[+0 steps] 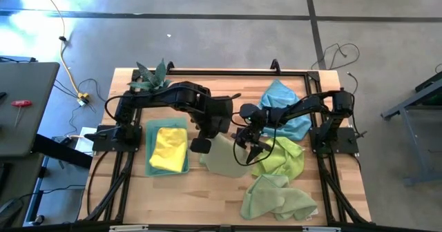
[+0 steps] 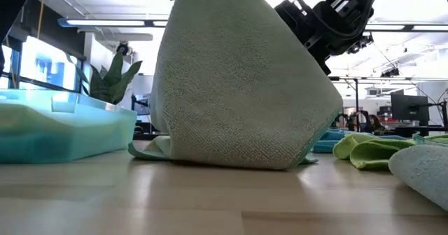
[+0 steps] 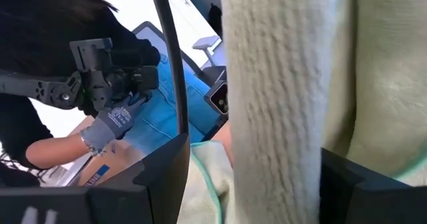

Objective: Fold microfiber towels
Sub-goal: Fold the top green microfiber towel

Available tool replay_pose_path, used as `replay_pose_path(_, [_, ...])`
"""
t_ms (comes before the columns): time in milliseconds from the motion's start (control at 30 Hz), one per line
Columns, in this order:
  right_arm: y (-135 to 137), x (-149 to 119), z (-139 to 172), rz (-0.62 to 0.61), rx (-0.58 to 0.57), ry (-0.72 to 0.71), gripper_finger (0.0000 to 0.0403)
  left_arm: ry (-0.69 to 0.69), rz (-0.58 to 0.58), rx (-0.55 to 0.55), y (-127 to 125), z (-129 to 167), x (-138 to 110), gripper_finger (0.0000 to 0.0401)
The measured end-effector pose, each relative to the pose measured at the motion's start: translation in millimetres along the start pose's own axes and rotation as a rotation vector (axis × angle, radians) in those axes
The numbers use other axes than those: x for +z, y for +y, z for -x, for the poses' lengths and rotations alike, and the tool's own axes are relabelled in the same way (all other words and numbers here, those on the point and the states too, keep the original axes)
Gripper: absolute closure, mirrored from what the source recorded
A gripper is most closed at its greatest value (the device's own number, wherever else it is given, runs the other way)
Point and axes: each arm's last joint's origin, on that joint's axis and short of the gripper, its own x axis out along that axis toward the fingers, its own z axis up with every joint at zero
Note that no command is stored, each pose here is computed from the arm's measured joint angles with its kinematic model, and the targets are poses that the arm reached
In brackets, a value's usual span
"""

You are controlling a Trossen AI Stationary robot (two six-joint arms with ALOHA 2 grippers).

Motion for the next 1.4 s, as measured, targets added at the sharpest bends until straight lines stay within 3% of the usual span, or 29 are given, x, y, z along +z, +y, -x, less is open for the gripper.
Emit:
replay_pose_path(600, [13.9,-7.5,19.1,-0.086,-0.031,0.056,0.0174,0.003,0.009,0.020,-1.6,-0.4,0.1,0.0400])
replay_pose_path(933, [14.3,-19.5,20.3,-0.114,-0.113,0.125,0.0185,0.005,0.009,0.044,-0.7,-0.4,0.1,0.0400])
replay_pose_path(1133, [16.7,-17.6,21.7,-0.101,-0.160,0.136,0.0246,0.005,0.020,0.044,-0.7,-0.4,0.1,0.0400])
replay_pose_path(1233, [21.2,-15.0,23.2,-0.101,-0.178,0.140,0.0294,0.004,0.047,0.044,-0.8,-0.4,0.1,0.0400])
replay_pose_path(1400, [29.2,-10.1,27.9,-0.128,-0.323,0.167,0.0385,0.002,0.166,0.046,0.0,-0.2,0.0,0.0400])
